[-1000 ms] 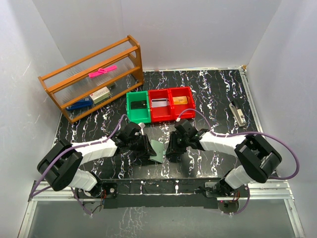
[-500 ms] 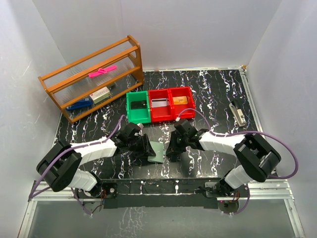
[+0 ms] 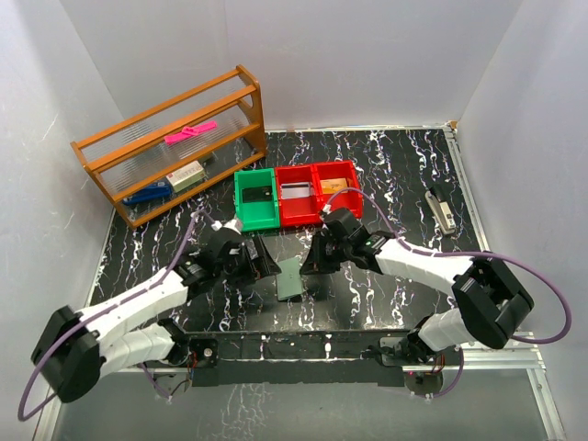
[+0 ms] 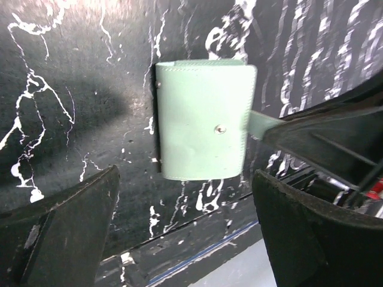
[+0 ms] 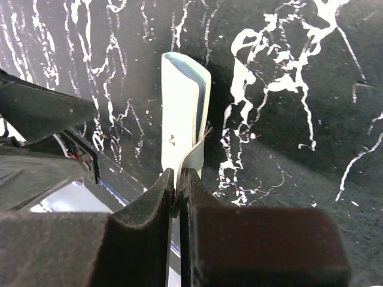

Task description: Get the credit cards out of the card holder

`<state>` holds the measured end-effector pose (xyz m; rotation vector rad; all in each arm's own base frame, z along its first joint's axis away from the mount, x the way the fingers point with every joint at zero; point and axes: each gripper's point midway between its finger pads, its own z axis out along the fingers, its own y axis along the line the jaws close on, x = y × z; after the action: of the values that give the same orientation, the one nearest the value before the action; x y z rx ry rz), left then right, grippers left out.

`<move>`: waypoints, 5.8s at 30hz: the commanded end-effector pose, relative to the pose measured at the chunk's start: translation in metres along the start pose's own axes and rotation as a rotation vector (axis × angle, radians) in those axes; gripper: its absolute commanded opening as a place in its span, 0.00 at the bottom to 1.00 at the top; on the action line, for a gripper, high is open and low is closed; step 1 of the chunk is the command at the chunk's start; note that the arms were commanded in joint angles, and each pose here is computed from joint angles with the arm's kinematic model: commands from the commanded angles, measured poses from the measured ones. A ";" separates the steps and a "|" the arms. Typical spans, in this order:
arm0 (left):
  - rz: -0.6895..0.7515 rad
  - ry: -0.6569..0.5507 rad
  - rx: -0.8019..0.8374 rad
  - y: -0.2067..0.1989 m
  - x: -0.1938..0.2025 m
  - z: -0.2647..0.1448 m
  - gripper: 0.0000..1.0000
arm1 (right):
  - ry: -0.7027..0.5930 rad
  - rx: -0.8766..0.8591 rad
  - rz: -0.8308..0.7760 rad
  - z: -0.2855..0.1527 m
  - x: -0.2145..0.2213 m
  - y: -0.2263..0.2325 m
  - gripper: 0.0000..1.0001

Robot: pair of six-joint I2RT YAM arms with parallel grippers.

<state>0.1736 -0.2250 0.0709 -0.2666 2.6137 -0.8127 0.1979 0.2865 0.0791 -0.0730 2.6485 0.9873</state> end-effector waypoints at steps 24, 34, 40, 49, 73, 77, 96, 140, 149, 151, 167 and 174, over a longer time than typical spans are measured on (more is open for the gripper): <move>-0.087 -0.331 0.114 0.004 -0.037 -0.063 0.99 | 0.020 -0.364 -0.060 -0.012 -0.025 0.102 0.01; -0.085 -0.364 0.122 -0.005 -0.048 -0.067 0.99 | 0.012 -0.354 -0.094 -0.021 -0.015 0.083 0.01; -0.062 -0.272 0.165 -0.010 -0.031 -0.052 0.99 | -0.018 -0.303 0.040 -0.025 -0.003 0.003 0.01; 0.097 -0.065 0.204 -0.041 -0.015 -0.026 0.90 | 0.020 -0.182 -0.040 -0.020 -0.010 -0.033 0.03; -0.024 0.121 0.051 -0.011 0.015 0.016 0.77 | -0.010 -0.053 0.139 -0.009 -0.003 -0.062 0.03; -0.021 0.144 0.075 -0.014 0.018 0.019 0.69 | -0.009 -0.050 0.143 -0.009 -0.002 -0.063 0.03; 0.052 0.106 -0.002 -0.009 0.005 0.013 0.75 | -0.007 -0.060 0.164 -0.008 0.003 -0.065 0.04; 0.111 0.126 0.023 -0.027 -0.005 0.021 0.57 | 0.004 -0.069 0.203 -0.004 0.013 -0.070 0.07; 0.060 0.178 0.327 -0.080 0.004 0.022 0.50 | 0.008 -0.073 0.204 -0.003 0.013 -0.069 0.08; 0.061 0.200 0.333 -0.081 0.007 0.024 0.52 | 0.008 -0.075 0.205 -0.004 0.013 -0.068 0.08; 0.060 0.324 0.153 -0.040 0.039 0.056 0.37 | -0.176 -0.127 0.148 -0.048 -0.043 -0.020 0.36; 0.105 0.348 0.214 -0.056 0.040 0.056 0.54 | -0.241 -0.200 0.098 -0.073 -0.069 0.016 0.30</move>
<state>0.1640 -0.2979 0.0354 0.0008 2.8204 -1.1188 0.2293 0.2415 0.1319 0.1488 2.4211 1.1782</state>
